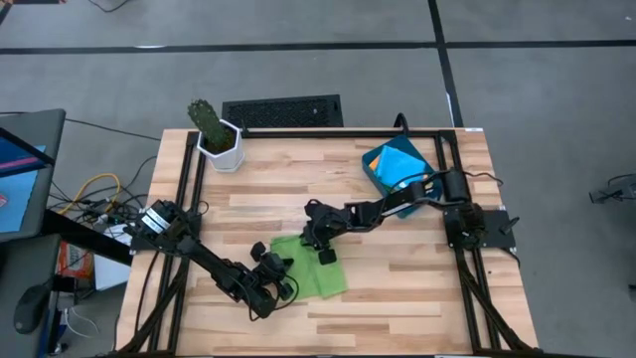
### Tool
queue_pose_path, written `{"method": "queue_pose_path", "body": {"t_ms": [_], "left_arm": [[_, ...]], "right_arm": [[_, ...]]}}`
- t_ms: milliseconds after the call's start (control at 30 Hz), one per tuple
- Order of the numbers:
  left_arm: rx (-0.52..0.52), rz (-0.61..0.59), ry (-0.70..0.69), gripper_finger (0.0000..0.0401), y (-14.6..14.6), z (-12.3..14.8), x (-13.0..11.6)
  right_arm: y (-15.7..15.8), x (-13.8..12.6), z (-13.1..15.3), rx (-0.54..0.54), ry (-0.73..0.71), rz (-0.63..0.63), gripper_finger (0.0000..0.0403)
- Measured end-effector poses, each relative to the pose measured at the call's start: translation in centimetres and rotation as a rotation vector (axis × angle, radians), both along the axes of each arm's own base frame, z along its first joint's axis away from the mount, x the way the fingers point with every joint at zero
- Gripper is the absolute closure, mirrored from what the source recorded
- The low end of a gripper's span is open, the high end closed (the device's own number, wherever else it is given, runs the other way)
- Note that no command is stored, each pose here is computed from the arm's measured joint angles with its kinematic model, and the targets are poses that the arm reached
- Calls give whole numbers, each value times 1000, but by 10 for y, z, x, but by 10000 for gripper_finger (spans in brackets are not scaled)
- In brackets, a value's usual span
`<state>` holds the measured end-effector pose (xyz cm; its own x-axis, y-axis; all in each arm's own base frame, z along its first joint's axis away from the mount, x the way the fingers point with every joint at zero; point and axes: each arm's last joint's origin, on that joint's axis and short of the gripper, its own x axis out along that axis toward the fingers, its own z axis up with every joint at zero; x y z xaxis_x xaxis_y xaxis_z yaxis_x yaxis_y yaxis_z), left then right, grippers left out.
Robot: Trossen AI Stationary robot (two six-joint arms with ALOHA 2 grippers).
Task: Fold microfiber towels
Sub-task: Fold the green microfiber cloth
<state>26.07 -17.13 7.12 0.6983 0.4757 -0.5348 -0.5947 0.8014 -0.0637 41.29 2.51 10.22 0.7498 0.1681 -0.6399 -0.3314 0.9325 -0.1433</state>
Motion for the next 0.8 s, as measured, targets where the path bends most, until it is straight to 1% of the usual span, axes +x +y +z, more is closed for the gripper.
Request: {"method": "queue_pose_path", "body": {"t_ms": [100,367,433,567,700,800], "left_arm": [[0,0,0,395,0,0,0],[0,0,1,395,0,0,0],[0,0,1,395,0,0,0],[-1,-1,1,395,0,0,0],[-1,-1,2,395,0,0,0],[-2,-1,2,395,0,0,0]], "right_arm": [[0,0,2,-6,-11,5,297],[3,0,1,-14,-3,19,389],[3,0,1,-14,-2,19,392],[2,0,1,-7,1,-10,385],[1,-1,8,-11,-5,-20,395],[-2,-4,10,-10,18,-31,393]]}}
